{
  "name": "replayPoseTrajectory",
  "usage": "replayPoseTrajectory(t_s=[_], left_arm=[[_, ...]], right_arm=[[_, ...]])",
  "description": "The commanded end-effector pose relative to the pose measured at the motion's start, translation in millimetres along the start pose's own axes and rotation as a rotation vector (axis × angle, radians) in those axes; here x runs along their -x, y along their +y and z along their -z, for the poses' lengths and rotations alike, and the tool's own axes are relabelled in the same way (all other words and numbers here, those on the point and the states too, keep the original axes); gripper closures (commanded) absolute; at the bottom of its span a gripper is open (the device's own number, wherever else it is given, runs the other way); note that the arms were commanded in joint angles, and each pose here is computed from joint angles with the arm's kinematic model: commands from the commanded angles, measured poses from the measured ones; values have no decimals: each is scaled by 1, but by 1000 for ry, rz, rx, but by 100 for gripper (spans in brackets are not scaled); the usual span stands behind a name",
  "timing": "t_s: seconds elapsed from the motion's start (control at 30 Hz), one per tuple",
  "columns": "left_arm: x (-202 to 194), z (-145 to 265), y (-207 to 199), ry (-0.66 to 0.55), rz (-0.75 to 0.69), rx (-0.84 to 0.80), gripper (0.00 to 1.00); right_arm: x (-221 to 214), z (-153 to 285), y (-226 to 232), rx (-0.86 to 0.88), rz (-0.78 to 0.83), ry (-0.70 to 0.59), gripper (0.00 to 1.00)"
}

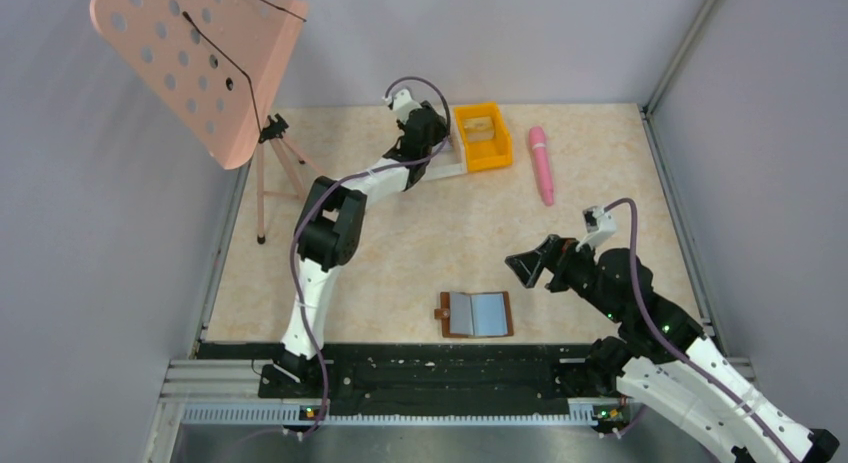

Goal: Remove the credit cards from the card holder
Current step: Place the credit card in the storage box, then reset both arms

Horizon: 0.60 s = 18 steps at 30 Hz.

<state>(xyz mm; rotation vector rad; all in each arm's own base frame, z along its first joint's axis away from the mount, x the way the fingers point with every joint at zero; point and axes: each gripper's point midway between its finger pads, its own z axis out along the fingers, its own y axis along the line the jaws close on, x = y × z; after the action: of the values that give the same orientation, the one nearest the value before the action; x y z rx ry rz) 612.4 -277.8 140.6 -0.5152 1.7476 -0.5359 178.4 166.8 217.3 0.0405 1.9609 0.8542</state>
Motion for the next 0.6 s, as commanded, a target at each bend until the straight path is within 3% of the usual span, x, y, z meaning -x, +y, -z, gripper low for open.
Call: replayPoseTrajectory(t_s=[0.0,0.2,0.37,0.57], left_arm=[[67,18,-47,-98,8,-92,51],[62,43,-80,32,-35,-239,48],[38,96,-104,275,-25,-381,46],[-3,184,-89,566,-84,-393,32]], right_arm=[[23,10,18,54,-22,-56,1],[11,8,4,-8,-26,-18,1],[9,11,-12,-89,-5,-10,1],[5,16,-35,-202,16,-4,1]])
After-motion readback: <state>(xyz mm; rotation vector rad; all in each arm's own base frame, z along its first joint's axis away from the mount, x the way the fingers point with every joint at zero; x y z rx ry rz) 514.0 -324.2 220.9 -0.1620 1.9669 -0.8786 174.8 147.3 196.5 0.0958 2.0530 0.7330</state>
